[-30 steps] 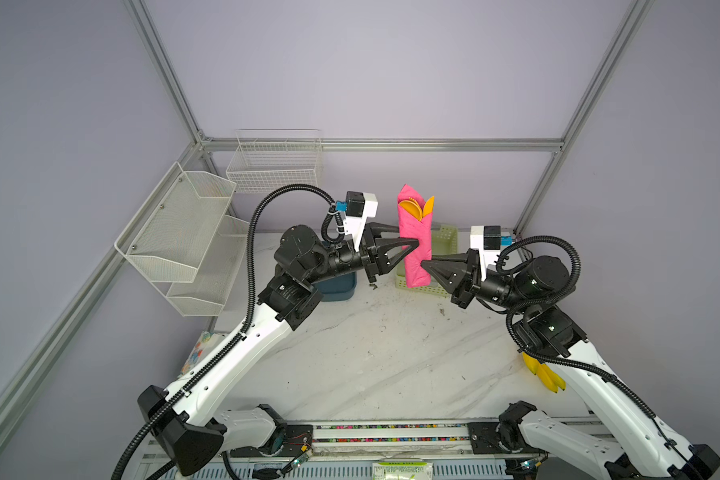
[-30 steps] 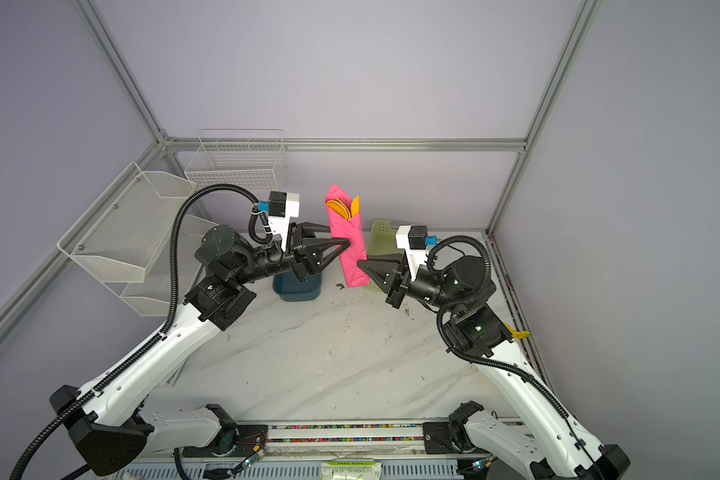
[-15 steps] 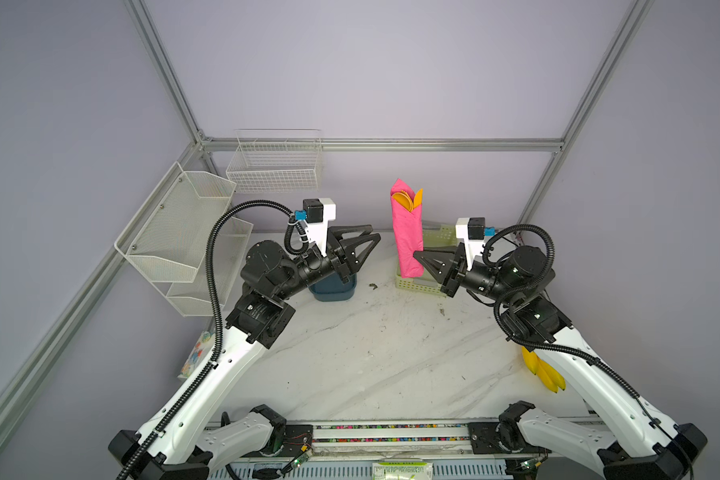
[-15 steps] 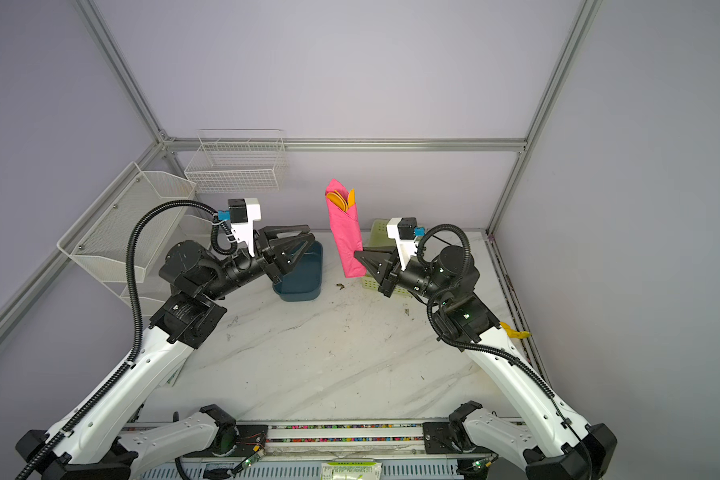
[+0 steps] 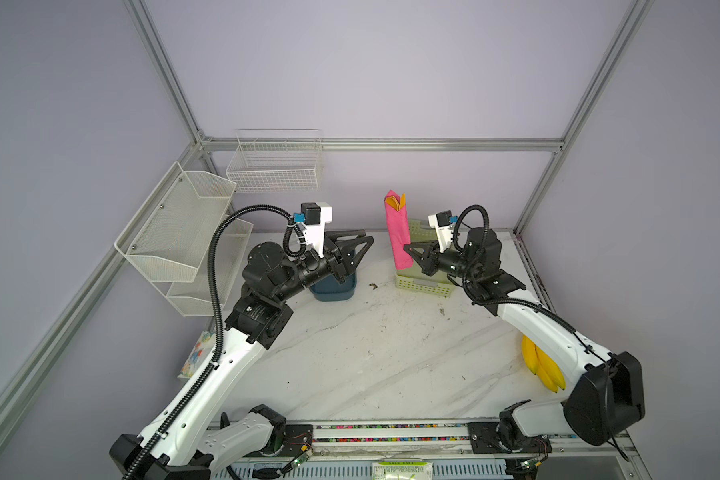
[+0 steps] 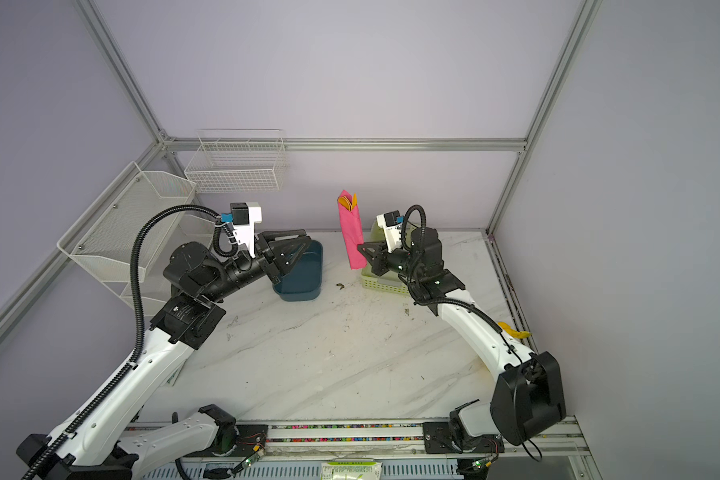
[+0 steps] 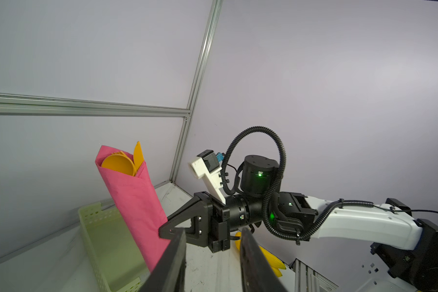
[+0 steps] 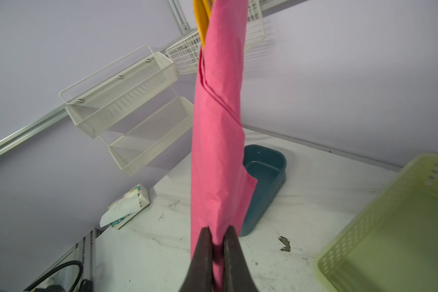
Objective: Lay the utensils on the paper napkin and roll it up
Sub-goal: 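Carry the pink bundle with the right gripper over the light-green basket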
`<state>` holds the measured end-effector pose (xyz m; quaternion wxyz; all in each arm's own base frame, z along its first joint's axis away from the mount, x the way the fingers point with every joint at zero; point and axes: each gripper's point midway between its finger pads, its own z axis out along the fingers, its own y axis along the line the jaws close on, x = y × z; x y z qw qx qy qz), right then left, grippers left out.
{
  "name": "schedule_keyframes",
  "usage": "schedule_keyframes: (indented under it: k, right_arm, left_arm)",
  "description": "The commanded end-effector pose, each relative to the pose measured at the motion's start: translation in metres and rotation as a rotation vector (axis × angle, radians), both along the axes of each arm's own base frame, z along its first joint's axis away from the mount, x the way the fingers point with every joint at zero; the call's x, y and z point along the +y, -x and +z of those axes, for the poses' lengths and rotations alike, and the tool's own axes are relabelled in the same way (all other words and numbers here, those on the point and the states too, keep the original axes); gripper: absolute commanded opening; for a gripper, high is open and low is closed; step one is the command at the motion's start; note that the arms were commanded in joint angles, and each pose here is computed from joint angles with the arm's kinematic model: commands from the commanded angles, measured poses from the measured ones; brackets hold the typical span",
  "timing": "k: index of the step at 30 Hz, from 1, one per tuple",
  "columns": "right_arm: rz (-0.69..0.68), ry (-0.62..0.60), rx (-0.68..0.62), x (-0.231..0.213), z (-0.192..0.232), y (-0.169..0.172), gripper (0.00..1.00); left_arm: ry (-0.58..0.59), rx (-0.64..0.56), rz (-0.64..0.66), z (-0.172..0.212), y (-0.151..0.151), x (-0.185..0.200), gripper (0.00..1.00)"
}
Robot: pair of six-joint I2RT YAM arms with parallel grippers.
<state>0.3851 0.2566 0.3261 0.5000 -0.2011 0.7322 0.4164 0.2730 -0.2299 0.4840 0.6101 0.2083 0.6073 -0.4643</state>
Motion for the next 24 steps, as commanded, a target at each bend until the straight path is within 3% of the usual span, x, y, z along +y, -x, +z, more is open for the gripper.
schedule_keyframes:
  k: [1, 13, 24]
  right_arm:
    - [-0.044, -0.033, 0.063, -0.014, -0.007, -0.03, 0.0]
    - [-0.19, -0.169, 0.497, -0.061, -0.117, -0.128, 0.0]
    - [-0.233, -0.173, 0.712, -0.066, -0.186, -0.15, 0.0]
  left_arm:
    - [0.012, 0.012, 0.009, -0.005, 0.004, 0.007, 0.35]
    - [0.003, 0.081, 0.028, -0.016, 0.0, 0.016, 0.35]
    - [0.011, 0.133, 0.062, -0.026, -0.005, 0.026, 0.34]
